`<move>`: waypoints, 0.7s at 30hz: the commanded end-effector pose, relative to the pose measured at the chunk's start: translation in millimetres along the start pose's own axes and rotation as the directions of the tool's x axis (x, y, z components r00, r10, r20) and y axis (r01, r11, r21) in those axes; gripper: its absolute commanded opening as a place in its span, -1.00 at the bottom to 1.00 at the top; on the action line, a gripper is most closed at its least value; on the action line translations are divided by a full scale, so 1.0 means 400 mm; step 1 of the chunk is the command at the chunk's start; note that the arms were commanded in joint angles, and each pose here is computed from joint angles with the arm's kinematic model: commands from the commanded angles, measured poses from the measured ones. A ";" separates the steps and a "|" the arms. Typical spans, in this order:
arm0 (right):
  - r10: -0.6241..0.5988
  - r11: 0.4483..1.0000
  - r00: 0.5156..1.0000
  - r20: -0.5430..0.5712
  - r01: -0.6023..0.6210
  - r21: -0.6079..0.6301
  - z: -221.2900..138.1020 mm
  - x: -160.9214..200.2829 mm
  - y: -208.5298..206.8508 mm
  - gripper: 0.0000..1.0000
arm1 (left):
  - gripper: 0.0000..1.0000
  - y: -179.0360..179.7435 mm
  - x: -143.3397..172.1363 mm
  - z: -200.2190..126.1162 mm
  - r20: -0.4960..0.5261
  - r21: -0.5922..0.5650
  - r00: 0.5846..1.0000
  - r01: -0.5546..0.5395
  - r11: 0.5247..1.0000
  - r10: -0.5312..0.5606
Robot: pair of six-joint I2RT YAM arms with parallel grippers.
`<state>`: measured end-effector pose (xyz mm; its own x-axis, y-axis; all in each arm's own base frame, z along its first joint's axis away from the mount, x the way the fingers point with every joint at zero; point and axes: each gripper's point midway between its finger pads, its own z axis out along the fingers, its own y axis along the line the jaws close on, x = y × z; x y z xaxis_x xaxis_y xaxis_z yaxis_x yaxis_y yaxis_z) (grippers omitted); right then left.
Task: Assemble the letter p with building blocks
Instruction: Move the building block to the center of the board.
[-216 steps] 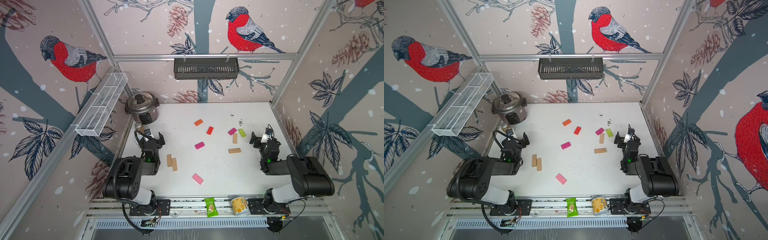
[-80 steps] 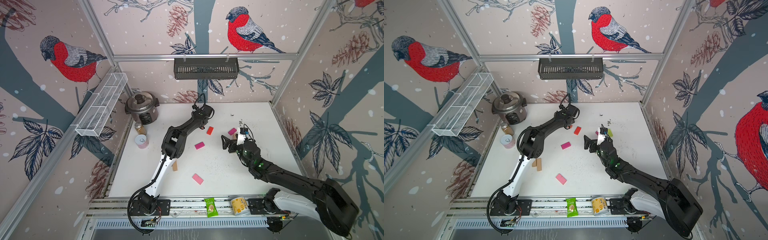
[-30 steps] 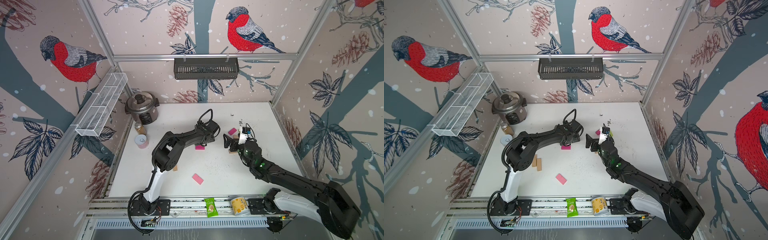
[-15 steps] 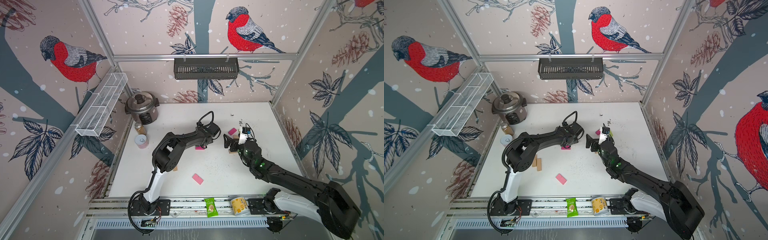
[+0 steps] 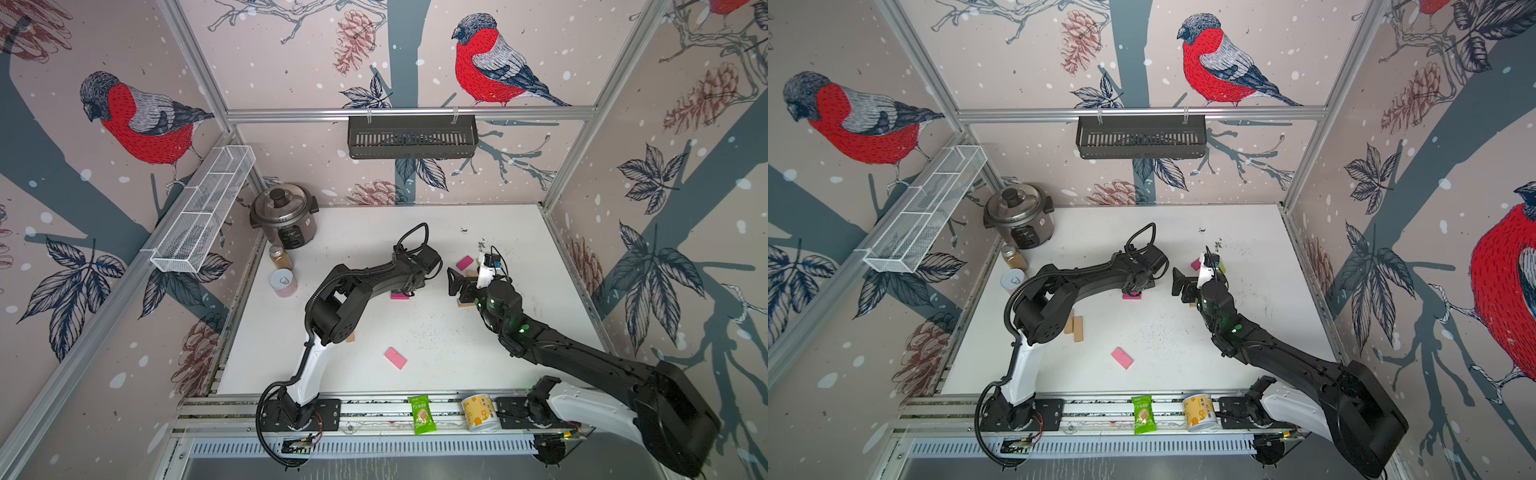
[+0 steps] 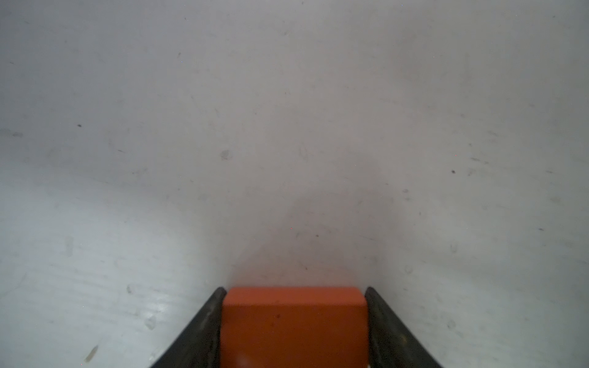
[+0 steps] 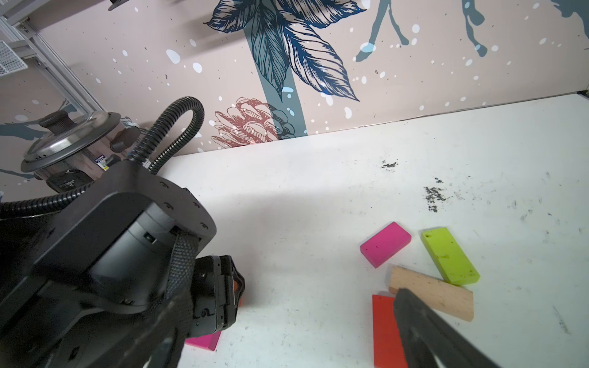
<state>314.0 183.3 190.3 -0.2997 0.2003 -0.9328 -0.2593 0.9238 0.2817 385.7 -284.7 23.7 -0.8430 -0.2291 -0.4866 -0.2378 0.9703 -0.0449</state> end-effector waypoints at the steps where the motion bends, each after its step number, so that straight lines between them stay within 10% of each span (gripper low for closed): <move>1: 0.005 1.000 1.000 0.013 -0.005 0.005 0.001 -0.010 0.000 0.99 | 0.23 0.022 -0.039 -0.021 0.032 -0.022 0.999 -0.029 0.999 0.030; 21: -0.016 1.000 1.000 -0.010 0.016 -0.003 0.014 0.003 0.014 0.99 | 0.21 0.160 -0.089 -0.017 0.044 0.023 0.990 -0.132 0.991 0.131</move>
<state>316.3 188.9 185.5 -0.3138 0.1823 -0.9318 -0.2625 0.9265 0.2696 393.8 -216.8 41.4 -0.8539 -0.1085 -0.5090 -0.1345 0.9908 0.0145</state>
